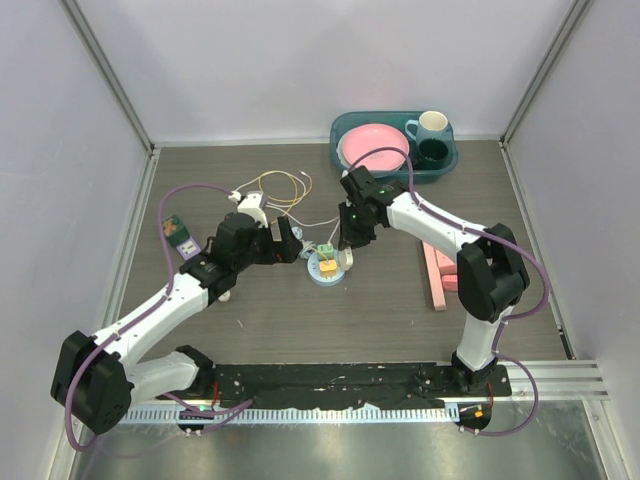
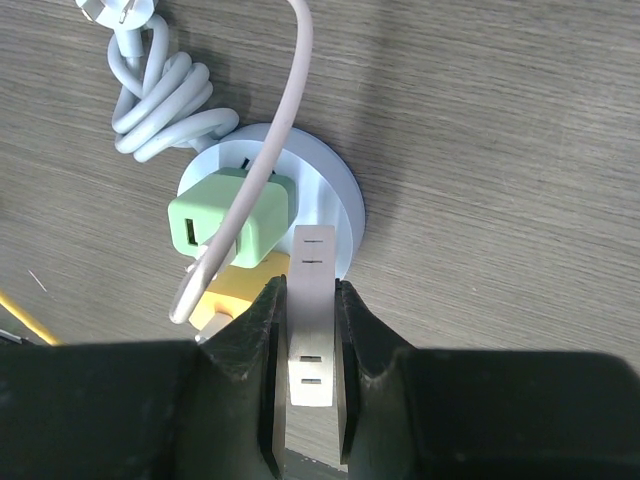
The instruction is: Insert the plug
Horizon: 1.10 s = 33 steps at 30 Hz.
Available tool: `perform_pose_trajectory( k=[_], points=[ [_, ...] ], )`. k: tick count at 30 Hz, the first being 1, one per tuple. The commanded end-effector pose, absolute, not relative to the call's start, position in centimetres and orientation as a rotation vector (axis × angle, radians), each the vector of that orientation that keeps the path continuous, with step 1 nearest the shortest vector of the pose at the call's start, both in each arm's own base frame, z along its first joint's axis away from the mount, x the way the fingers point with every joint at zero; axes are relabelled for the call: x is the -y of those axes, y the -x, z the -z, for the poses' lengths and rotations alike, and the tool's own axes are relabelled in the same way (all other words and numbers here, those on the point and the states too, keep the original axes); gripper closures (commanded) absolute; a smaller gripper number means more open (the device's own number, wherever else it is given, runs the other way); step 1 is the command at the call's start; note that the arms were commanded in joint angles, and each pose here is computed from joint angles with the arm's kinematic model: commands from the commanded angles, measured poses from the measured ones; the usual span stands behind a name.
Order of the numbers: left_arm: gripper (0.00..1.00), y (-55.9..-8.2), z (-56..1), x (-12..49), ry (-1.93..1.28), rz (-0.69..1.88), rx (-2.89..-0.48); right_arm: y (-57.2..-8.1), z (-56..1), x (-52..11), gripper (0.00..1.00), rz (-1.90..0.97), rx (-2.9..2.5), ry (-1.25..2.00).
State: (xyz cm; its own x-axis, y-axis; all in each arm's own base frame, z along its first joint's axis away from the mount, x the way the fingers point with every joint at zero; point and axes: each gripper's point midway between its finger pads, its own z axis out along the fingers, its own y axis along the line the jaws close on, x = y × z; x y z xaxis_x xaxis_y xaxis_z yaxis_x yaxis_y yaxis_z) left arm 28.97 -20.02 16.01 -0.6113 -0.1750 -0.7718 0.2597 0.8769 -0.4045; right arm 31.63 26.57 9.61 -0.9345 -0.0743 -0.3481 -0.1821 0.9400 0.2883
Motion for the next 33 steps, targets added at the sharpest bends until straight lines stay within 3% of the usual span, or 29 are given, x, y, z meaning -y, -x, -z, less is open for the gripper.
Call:
perform_pose_trajectory(
  k=[1, 17, 33],
  points=[
    [0.06, -29.0, -16.3, 20.0, -0.088, 0.615, -2.126, -32.2, -10.1, -27.8, 0.99, -0.474, -2.731, 0.201],
    [0.05, -28.8, -16.0, 19.7, -0.080, 0.601, -2.135, -32.9, -9.1, -25.7, 0.99, -0.293, -2.726, 0.186],
    [0.05, -29.0, -16.1, 19.9, -0.087, 0.608, -2.134, -33.5, -10.7, -26.3, 0.99, -0.327, -2.684, 0.196]
  ],
)
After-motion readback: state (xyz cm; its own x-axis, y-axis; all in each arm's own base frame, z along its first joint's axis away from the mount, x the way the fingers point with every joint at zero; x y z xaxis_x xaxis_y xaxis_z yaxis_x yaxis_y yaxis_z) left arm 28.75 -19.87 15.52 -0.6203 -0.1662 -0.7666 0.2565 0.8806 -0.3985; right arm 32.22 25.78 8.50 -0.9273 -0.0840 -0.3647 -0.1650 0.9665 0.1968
